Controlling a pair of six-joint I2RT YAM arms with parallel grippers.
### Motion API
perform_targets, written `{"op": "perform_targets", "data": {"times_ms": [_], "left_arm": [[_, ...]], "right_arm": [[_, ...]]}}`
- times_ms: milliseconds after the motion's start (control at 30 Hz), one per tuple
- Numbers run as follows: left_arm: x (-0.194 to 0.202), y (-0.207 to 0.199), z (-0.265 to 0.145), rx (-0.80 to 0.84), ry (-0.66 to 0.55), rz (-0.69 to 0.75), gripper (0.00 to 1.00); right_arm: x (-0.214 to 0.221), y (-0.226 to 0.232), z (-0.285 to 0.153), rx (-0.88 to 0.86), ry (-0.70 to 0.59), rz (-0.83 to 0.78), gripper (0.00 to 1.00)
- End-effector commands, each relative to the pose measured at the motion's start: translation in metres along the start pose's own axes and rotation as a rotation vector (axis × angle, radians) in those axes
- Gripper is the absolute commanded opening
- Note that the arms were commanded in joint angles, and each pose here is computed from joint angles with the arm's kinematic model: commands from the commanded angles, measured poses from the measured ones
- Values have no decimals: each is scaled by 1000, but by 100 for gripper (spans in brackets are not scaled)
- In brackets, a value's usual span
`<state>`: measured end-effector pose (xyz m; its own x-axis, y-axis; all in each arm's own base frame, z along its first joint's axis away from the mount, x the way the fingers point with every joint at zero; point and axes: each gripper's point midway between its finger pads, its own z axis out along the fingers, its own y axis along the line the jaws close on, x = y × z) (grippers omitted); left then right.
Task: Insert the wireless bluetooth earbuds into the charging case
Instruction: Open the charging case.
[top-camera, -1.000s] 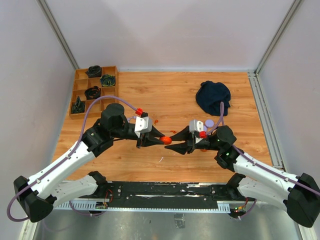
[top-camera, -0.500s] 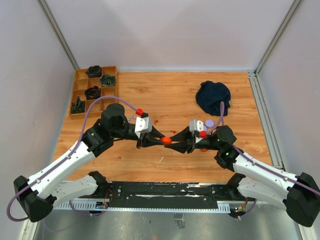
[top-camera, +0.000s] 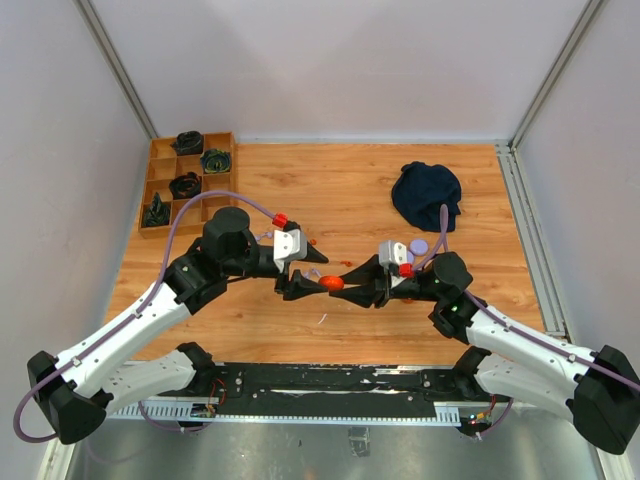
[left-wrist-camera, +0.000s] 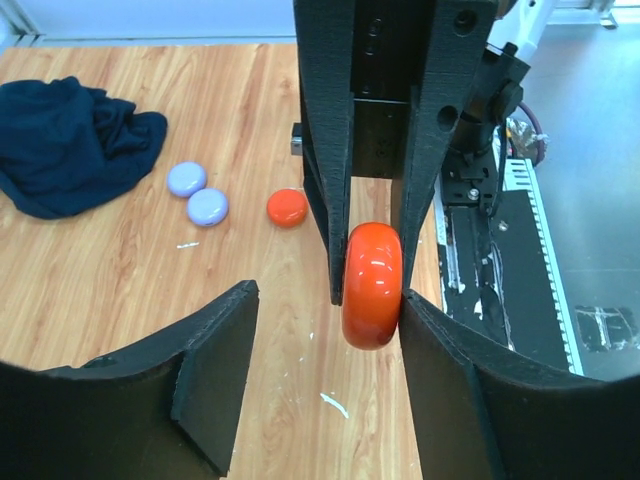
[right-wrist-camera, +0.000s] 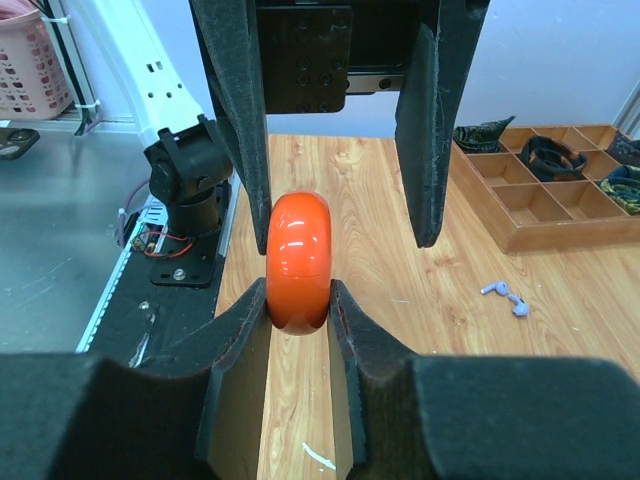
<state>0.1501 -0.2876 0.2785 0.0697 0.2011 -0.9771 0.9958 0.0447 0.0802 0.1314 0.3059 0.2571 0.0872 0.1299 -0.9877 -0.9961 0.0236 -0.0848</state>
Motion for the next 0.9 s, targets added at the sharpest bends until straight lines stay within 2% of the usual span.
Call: {"op": "perform_targets", "data": {"times_ms": [0, 233, 600, 767, 867], "left_arm": [[-4, 10, -1, -74, -9, -5, 64], [-26, 14, -7, -119, -75, -15, 66], [-30, 20, -9, -160, -75, -40, 69], [-31, 24, -10, -191, -85, -74, 73], [-27, 35, -11, -264, -95, -134, 75]], "right_arm": [[-10, -2, -4, 6, -35, -59, 9], [-1, -1, -9, 15, -11, -76, 8], [3, -1, -13, 34, 2, -84, 8], [10, -12, -20, 105, 20, -82, 8], [21, -22, -29, 178, 61, -78, 9]]}}
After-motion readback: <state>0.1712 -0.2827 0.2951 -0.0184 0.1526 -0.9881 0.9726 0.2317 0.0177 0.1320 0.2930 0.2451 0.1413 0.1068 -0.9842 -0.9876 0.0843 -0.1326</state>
